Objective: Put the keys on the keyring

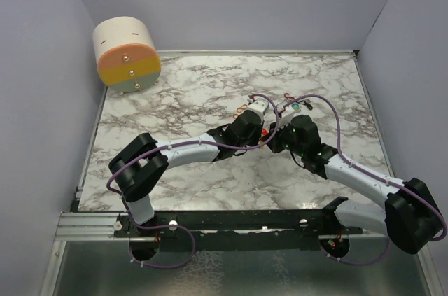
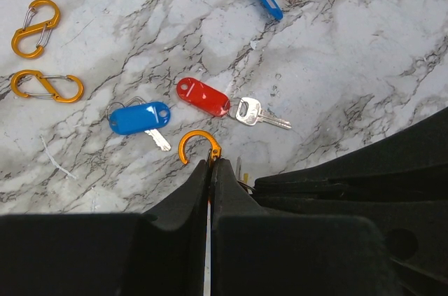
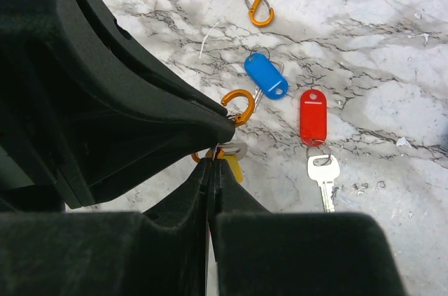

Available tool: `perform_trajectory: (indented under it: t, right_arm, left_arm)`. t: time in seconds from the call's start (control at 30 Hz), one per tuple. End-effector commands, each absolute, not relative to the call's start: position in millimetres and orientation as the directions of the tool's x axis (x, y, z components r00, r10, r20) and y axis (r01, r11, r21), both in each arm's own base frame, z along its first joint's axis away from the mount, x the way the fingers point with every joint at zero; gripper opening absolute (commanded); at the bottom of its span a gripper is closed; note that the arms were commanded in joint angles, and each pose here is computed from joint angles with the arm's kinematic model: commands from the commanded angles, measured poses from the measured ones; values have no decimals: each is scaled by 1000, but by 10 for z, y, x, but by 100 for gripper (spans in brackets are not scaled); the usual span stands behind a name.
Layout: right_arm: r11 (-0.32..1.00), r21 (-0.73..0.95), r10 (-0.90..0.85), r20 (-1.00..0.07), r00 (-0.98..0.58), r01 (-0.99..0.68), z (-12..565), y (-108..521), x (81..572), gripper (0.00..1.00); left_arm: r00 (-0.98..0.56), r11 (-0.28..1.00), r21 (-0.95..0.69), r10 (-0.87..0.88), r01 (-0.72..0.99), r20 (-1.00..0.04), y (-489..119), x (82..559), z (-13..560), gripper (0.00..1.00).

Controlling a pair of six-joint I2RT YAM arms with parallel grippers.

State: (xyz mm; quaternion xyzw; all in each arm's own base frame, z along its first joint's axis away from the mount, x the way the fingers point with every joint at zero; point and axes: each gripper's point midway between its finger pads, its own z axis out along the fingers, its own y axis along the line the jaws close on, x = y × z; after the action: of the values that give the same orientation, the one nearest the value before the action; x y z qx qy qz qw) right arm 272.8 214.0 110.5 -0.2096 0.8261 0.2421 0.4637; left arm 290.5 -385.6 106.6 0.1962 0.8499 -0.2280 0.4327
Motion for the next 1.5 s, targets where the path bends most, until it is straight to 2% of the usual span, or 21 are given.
perform_trajectory:
  t: [0.0,0.57,0.93,1.47]
  right_arm:
    - [763,205,-118,-888,-444,-613,1201,2224,2691,1]
    - [793,198,-105,-888,-448,-577,1194,2149,2688,1]
    - [851,174,-78,-891,-447,-496,1253,2036,2825,1]
    - [852,175,-70,-896,-439,-493,1291,2047,2853,1]
  left_arm:
    - [-509,821,-226,89,524,-856,-3914,3016,1284,0]
    - [-507,839,-210,89,502,-857,-3800,3068,1269,0]
    - [-514,802,-242,93,546,-853,-3841,2962,1316,0]
    - [-521,785,-254,102,566,-847,-3868,2914,1279,0]
